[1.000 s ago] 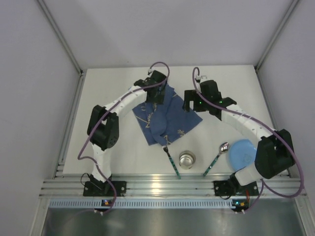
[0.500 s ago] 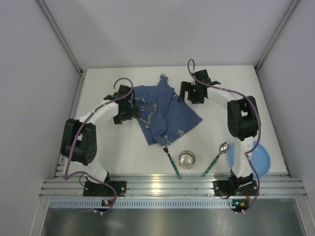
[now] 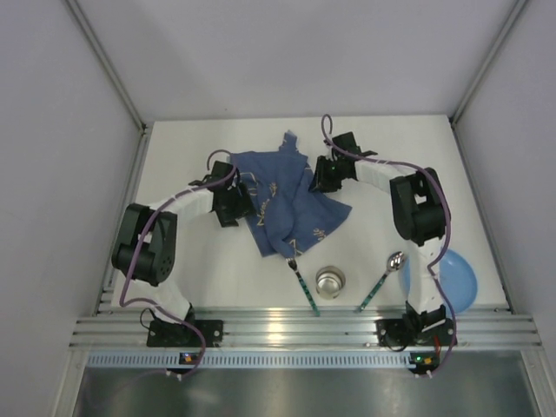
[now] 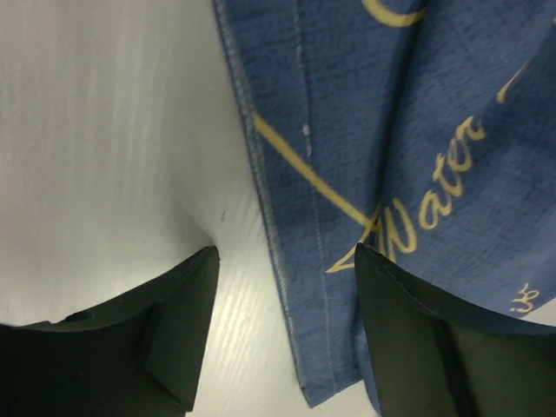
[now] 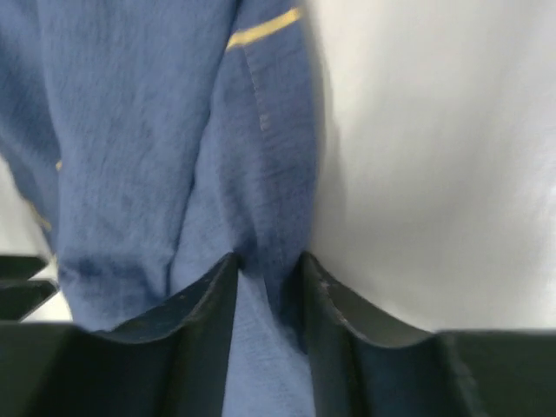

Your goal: Set the dinner table for one person

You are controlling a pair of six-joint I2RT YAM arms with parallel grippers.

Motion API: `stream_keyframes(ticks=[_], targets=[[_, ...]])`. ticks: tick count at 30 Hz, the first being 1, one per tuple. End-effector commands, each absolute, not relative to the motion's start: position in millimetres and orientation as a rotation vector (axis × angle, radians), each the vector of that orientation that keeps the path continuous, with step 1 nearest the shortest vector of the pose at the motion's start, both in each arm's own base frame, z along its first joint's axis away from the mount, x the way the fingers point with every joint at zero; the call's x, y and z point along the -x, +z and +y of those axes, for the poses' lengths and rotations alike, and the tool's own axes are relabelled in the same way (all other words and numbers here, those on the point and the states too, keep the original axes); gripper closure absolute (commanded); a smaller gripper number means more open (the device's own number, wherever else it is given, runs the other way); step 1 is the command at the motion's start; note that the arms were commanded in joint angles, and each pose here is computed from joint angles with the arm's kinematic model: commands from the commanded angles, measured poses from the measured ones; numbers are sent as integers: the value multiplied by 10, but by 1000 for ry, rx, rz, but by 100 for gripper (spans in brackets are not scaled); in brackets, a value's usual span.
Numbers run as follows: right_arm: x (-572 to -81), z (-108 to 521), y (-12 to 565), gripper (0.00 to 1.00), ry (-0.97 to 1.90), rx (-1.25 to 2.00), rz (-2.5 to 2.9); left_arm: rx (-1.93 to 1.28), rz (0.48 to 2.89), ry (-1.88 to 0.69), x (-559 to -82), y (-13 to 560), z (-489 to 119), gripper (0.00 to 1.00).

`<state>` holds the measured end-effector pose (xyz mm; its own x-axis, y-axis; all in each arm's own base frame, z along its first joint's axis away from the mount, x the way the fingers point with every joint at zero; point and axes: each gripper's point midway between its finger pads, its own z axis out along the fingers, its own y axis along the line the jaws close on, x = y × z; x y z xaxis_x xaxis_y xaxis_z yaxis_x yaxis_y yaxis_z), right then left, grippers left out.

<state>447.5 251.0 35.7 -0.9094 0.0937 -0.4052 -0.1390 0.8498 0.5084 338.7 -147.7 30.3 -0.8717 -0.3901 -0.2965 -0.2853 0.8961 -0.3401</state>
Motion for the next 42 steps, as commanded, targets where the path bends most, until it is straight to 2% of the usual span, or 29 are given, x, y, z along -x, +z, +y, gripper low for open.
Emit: stream_keyframes(ticks=[1,2,3,6,7,8,13,18,23,34,35,36,37,38,39,40,42], targets=[[-4073,2728,42,74,809,81,2720,500,2715,-509,-3481,80,-1646,33],[-4042,2760,46,91,821,93,2720,495,2728,-517,-3489,22,-1667,41],[-4008,2777,47,98,822,101,2724,489,2733,-529,-3499,-4,-1688,56],[-3940,2742,4,100,808,103,2739,462,2747,-579,-3522,-73,-1764,76],[-3951,2724,10,100,797,105,2734,454,2750,-587,-3532,-80,-1779,97],[-3949,2710,12,100,786,112,2734,454,2759,-568,-3540,-77,-1757,100],[-4174,2368,218,100,643,51,2680,453,2712,-440,-3702,141,-1417,100],[-4405,1366,403,100,365,-226,2636,511,2699,-305,-3842,321,-752,100],[-4343,572,551,100,96,-387,2596,516,2627,-222,-4012,569,-317,100],[-4200,585,454,100,128,-397,2640,428,2663,-125,-4191,592,-201,100],[-4228,589,473,93,129,-390,2639,424,2680,-114,-4167,594,-190,97],[-4241,599,500,79,132,-383,2635,422,2680,-111,-4169,621,-187,88],[-4247,599,527,48,133,-381,2633,424,2669,-114,-4177,675,-188,63],[-4283,592,619,36,131,-380,2610,441,2652,-80,-4175,726,-141,52],[-4298,576,673,23,122,-386,2597,442,2627,-85,-4165,828,-145,37],[-4298,571,719,10,116,-383,2590,461,2608,-81,-4161,900,-135,2],[-4339,562,934,6,112,-378,2542,479,2592,-78,-4104,993,-126,2]])
